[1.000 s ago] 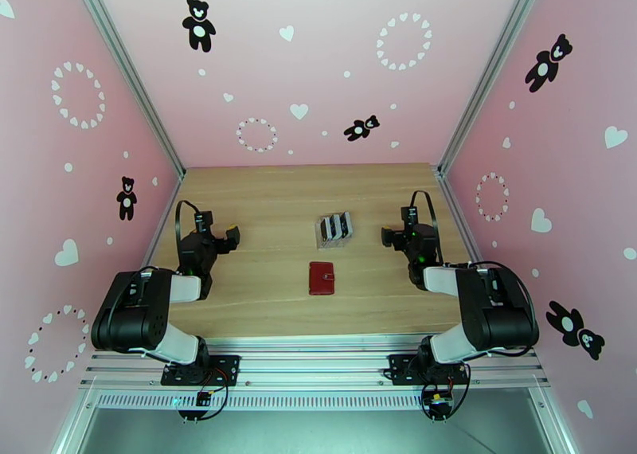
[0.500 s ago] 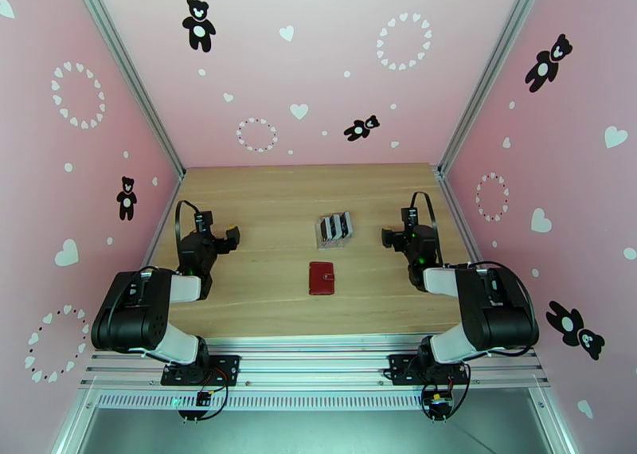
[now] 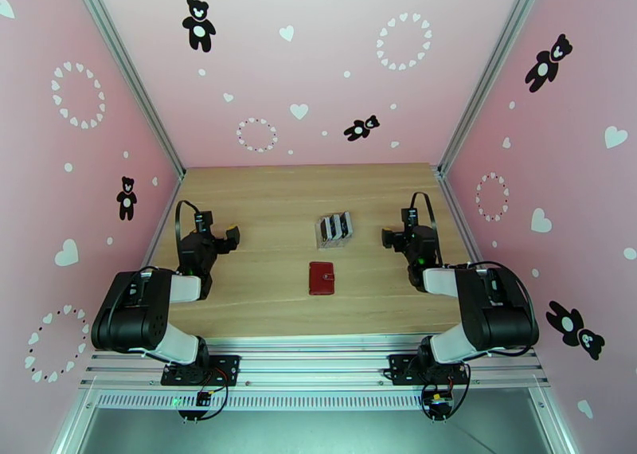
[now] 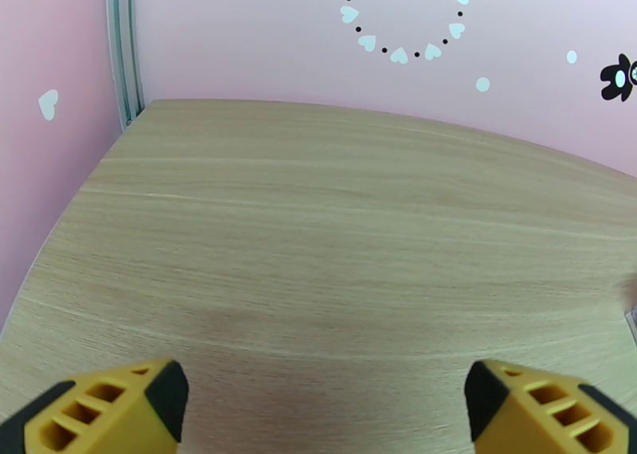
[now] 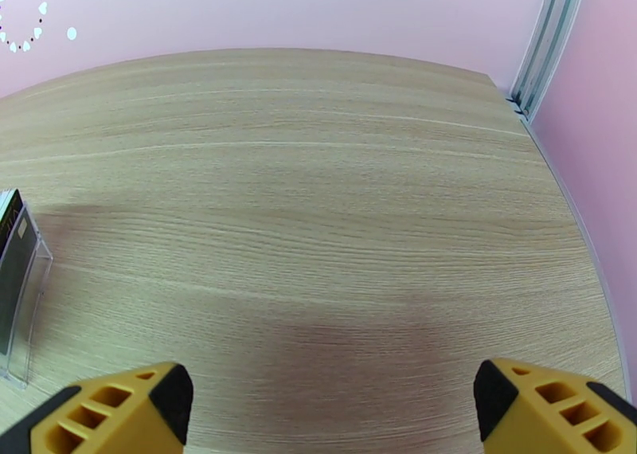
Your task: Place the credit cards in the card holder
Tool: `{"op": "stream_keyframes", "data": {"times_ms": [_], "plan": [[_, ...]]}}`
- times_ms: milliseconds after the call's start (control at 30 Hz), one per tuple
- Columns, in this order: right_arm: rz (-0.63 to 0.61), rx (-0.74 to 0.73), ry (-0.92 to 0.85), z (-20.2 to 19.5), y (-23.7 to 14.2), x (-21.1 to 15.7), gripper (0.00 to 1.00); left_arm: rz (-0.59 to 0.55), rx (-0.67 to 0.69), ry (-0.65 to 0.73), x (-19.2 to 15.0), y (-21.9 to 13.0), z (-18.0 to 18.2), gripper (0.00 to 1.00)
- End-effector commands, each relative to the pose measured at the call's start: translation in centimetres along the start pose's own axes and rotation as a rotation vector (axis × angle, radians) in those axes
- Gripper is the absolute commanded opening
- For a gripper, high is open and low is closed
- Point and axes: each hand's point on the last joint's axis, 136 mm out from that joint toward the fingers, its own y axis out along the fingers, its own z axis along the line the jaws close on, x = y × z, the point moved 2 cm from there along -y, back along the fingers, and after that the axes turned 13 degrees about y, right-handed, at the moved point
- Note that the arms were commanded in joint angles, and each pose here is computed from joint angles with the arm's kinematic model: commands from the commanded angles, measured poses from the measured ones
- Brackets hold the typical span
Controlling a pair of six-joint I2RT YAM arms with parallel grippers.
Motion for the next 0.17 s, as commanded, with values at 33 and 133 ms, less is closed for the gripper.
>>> {"op": "stream_keyframes", "data": {"times_ms": [33, 133], "plan": [[-0.015, -0.003, -0.011, -0.01, -0.06, 0.05, 0.99, -0.021, 0.010, 0.019, 0.88, 0.20, 0.13, 0.98], [-0.014, -0.002, -0.011, -0.01, -0.07, -0.01, 0.99, -0.021, 0.009, 0.019, 0.88, 0.20, 0.11, 0.98]]}}
